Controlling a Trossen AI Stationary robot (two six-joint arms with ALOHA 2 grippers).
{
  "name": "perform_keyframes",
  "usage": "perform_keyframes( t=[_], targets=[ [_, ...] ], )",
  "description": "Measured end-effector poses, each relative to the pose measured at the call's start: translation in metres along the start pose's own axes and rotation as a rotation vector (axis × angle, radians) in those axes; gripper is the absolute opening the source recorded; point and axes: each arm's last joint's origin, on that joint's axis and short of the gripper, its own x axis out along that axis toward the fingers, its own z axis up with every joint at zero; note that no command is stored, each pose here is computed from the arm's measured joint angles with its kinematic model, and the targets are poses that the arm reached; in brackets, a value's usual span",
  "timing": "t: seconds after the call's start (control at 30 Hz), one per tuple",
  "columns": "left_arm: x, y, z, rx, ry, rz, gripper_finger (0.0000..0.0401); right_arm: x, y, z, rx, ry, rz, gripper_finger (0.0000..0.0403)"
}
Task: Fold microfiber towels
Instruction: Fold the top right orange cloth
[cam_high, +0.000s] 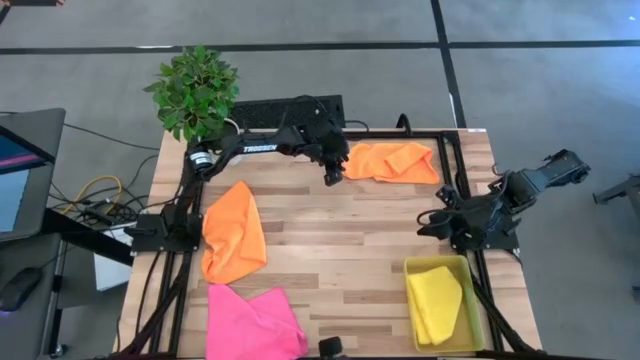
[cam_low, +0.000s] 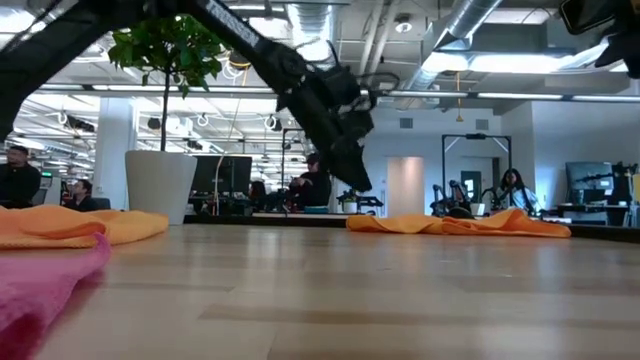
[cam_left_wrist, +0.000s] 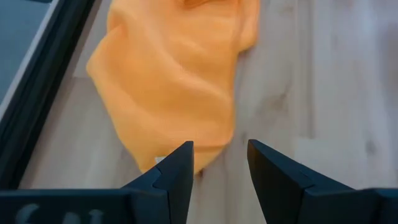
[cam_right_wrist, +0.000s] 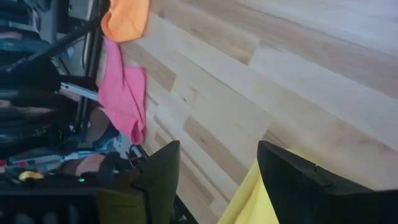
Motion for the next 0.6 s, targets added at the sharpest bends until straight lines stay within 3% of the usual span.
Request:
perform_keyframes(
  t=[0.1, 0.3, 0.6],
  targets=[
    [0.004, 0.005, -0.008, -0.010, 0.072, 0.054, 0.0143, -0.001, -0.001, 0.002, 0.006, -0.012, 0.005, 0.0237],
    [0.006, 0.014, -0.012, -0.036, 0.087, 0.108, 0.0142, -0.002, -0.001, 0.005, -0.003, -0.035, 0.005, 0.0237],
    [0.005, 0.020, -0.016, 0.081, 0.113, 0.089, 0.0142, -0.002, -0.002, 0.007, 0.007, -0.044, 0.003, 0.0237]
  ],
)
